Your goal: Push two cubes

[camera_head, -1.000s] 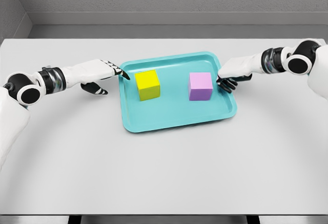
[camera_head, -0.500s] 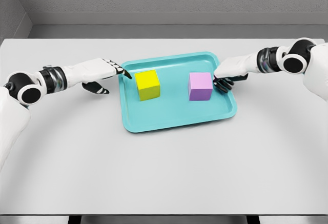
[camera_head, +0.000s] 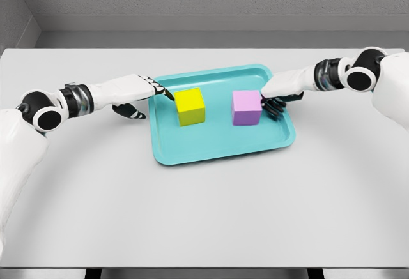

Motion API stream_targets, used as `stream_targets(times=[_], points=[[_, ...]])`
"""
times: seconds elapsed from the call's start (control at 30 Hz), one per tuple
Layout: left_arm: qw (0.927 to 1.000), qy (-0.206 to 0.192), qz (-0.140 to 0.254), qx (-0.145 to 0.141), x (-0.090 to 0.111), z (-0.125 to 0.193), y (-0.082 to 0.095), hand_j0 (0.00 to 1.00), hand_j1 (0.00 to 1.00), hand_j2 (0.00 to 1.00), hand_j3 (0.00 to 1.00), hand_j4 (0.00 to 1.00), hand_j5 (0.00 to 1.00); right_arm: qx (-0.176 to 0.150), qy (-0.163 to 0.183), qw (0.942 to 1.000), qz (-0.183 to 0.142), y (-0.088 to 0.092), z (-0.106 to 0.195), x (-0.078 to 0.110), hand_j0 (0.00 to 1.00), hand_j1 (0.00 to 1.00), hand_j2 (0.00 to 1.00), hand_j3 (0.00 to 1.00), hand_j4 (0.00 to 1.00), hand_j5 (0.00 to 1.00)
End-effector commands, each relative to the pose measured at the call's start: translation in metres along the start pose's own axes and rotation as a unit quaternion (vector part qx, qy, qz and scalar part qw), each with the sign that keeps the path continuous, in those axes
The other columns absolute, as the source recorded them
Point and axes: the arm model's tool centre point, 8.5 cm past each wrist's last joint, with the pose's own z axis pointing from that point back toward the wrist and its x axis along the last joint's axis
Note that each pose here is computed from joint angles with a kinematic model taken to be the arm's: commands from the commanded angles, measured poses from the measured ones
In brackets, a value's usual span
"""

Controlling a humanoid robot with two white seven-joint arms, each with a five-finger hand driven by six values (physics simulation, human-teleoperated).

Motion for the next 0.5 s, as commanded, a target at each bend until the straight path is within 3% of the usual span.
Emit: stream_targets(times=[0.0, 0.23, 0.47], points=[[1.0000, 0.003, 0.002, 0.001, -0.002, 0.003, 0.000, 0.81, 0.81, 0.81, 0.81, 0.81, 0.81, -0.003, -0.005, 1.0000, 0.000, -0.003, -0.004, 0.004, 0.12, 0.12, 0.12, 0.12, 0.12, 0.12], [0.9999, 0.010, 0.004, -0.003, -0.008, 0.007, -0.002, 0.81, 0.81, 0.81, 0.81, 0.81, 0.81, -0.006, -0.010, 0.9999, 0.003, -0.007, -0.008, 0.007, 0.12, 0.12, 0.12, 0.12, 0.12, 0.12], [0.9999, -0.004, 0.014, 0.005, 0.001, -0.010, 0.001, 0.81, 0.81, 0.81, 0.81, 0.81, 0.81, -0.009, -0.014, 0.9998, 0.007, -0.013, -0.010, 0.011, 0.12, 0.12, 0.12, 0.12, 0.12, 0.12]])
